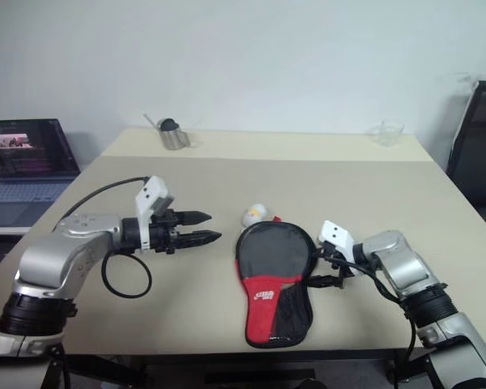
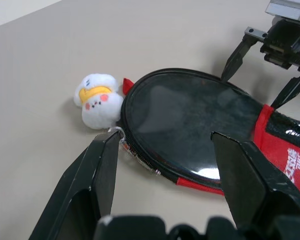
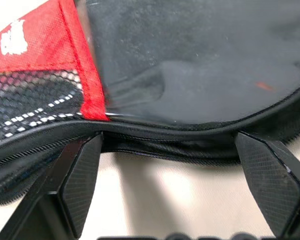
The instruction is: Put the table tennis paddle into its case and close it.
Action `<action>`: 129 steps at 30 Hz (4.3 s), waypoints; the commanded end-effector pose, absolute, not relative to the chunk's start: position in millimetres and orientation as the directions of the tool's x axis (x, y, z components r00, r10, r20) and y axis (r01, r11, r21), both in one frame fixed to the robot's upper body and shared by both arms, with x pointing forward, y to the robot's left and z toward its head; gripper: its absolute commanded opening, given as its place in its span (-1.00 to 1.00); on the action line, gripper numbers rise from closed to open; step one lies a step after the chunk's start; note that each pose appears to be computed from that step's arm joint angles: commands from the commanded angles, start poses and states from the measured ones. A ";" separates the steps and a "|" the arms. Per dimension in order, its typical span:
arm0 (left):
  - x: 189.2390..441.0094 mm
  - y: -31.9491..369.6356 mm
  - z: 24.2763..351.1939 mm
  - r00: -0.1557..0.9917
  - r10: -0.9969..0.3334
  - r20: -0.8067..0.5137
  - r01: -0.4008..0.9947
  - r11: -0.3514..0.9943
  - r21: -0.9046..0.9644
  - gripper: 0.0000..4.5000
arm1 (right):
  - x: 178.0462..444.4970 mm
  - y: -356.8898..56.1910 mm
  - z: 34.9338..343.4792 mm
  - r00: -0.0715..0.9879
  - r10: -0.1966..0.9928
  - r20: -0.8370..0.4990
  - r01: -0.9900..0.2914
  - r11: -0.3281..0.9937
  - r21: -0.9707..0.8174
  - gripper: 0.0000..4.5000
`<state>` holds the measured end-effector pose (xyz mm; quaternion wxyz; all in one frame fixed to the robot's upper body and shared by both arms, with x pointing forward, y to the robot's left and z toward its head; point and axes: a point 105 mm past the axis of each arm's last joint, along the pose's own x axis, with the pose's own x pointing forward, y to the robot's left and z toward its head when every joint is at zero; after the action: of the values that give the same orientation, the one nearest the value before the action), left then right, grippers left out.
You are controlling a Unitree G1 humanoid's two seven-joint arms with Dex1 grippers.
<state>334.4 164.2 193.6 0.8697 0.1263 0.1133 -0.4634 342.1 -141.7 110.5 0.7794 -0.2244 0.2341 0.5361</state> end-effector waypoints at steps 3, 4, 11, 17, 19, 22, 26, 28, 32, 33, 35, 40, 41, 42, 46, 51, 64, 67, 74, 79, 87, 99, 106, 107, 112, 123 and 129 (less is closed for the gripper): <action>330.5 165.2 203.7 0.559 -0.773 -0.300 0.828 0.536 0.165 0.41 | 350.2 -171.7 164.2 0.439 0.725 -0.531 -0.898 0.368 -0.240 0.97; 330.2 165.6 203.2 0.560 -0.772 -0.302 0.828 0.536 0.164 0.41 | 349.8 -172.5 168.9 0.445 0.728 -0.522 -0.896 0.369 -0.249 0.97; 332.4 165.1 203.0 0.561 -0.770 -0.304 0.827 0.536 0.169 0.41 | 333.1 -119.5 202.1 0.368 0.850 -0.376 -0.923 0.285 -0.258 0.97; 333.2 164.8 203.5 0.565 -0.768 -0.301 0.824 0.539 0.172 0.41 | 318.7 -61.6 169.9 0.307 0.866 -0.395 -0.948 0.240 -0.210 0.97; 333.5 166.4 201.7 0.573 -0.760 -0.308 0.819 0.546 0.176 0.41 | 320.8 -53.1 159.6 0.313 0.856 -0.411 -0.948 0.256 -0.190 0.97; 333.4 167.8 200.0 0.581 -0.752 -0.312 0.813 0.556 0.176 0.41 | 319.9 -45.3 150.4 0.300 0.857 -0.419 -0.954 0.260 -0.151 0.97; 333.6 172.6 195.3 0.599 -0.732 -0.325 0.799 0.575 0.176 0.41 | 321.7 -39.7 142.0 0.287 0.860 -0.422 -0.958 0.260 -0.123 0.97; 336.5 175.9 193.6 0.618 -0.715 -0.327 0.783 0.596 0.178 0.41 | 324.3 -38.0 139.6 0.287 0.863 -0.417 -0.958 0.263 -0.115 0.97; 351.0 186.3 190.1 0.693 -0.642 -0.328 0.715 0.671 0.199 0.41 | 344.5 -35.7 126.6 0.338 0.852 -0.400 -0.939 0.333 -0.084 0.97; 352.6 188.4 190.4 0.703 -0.632 -0.325 0.705 0.680 0.201 0.41 | 346.5 -36.4 121.8 0.342 0.847 -0.408 -0.937 0.339 -0.083 0.97; 354.1 191.6 191.6 0.714 -0.622 -0.321 0.694 0.691 0.203 0.41 | 348.2 -38.5 114.5 0.342 0.838 -0.424 -0.936 0.342 -0.080 0.97; 355.6 197.5 193.1 0.729 -0.604 -0.321 0.677 0.705 0.212 0.41 | 349.0 -53.4 99.9 0.333 0.815 -0.473 -0.937 0.341 -0.072 0.97; 355.4 197.8 193.2 0.729 -0.604 -0.321 0.677 0.705 0.212 0.41 | 349.7 -56.1 98.6 0.334 0.811 -0.480 -0.937 0.342 -0.075 0.97; 355.3 198.0 193.3 0.729 -0.604 -0.321 0.677 0.705 0.213 0.41 | 350.4 -58.2 98.2 0.336 0.809 -0.482 -0.936 0.342 -0.077 0.97; 355.5 198.8 193.7 0.732 -0.601 -0.321 0.675 0.706 0.216 0.41 | 356.1 -68.3 101.2 0.354 0.797 -0.490 -0.930 0.353 -0.099 0.97; 361.7 201.3 192.8 0.749 -0.577 -0.325 0.654 0.724 0.220 0.41 | 359.4 -79.7 104.0 0.365 0.781 -0.506 -0.928 0.350 -0.129 0.97; 416.6 147.3 199.3 0.721 -0.651 -0.237 0.666 0.746 -0.025 0.41 | 357.8 -68.9 115.2 0.338 0.808 -0.482 -0.940 0.311 -0.137 0.97; 425.8 132.4 194.4 0.684 -0.683 -0.255 0.694 0.717 -0.060 0.41 | 357.6 -68.0 113.4 0.334 0.808 -0.486 -0.942 0.309 -0.133 0.97; 446.6 112.1 183.9 0.691 -0.664 -0.288 0.657 0.742 -0.135 0.41 | 354.5 -64.4 110.7 0.324 0.809 -0.490 -0.945 0.300 -0.130 0.97; 456.5 103.3 167.4 0.728 -0.595 -0.341 0.610 0.789 -0.075 0.41 | 355.1 -64.9 110.6 0.333 0.806 -0.489 -0.942 0.310 -0.130 0.97; 455.3 90.6 128.6 0.722 -0.520 -0.456 0.592 0.805 0.019 0.41 | 354.2 -66.6 111.1 0.338 0.803 -0.490 -0.940 0.316 -0.130 0.97; 454.8 77.3 118.4 0.731 -0.515 -0.448 0.584 0.811 0.020 0.16 | 348.6 -69.8 109.3 0.339 0.799 -0.496 -0.939 0.324 -0.120 0.98; 464.2 79.0 131.6 0.791 -0.443 -0.422 0.539 0.831 0.137 -0.82 | 348.3 -71.3 112.3 0.338 0.798 -0.499 -0.939 0.323 -0.120 0.98; 466.0 78.6 136.0 0.799 -0.436 -0.414 0.535 0.830 0.157 -0.87 | 347.4 -71.6 111.8 0.336 0.798 -0.501 -0.939 0.322 -0.118 0.98; 472.2 73.0 155.8 0.829 -0.415 -0.373 0.517 0.825 0.230 -0.91 | 341.5 -71.8 109.2 0.319 0.798 -0.512 -0.945 0.309 -0.107 0.98; 471.8 43.5 168.2 0.833 -0.428 -0.352 0.540 0.767 0.345 -0.91 | 335.7 -71.5 111.3 0.305 0.797 -0.522 -0.949 0.298 -0.101 0.98; 469.5 26.5 169.4 0.834 -0.435 -0.340 0.547 0.736 0.400 -0.91 | 330.3 -70.6 109.5 0.299 0.795 -0.527 -0.950 0.297 -0.091 0.98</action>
<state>464.7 42.0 137.6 0.9219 0.2320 0.1660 -0.2622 334.9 -71.8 107.1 0.7844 -0.2033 0.1981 0.5515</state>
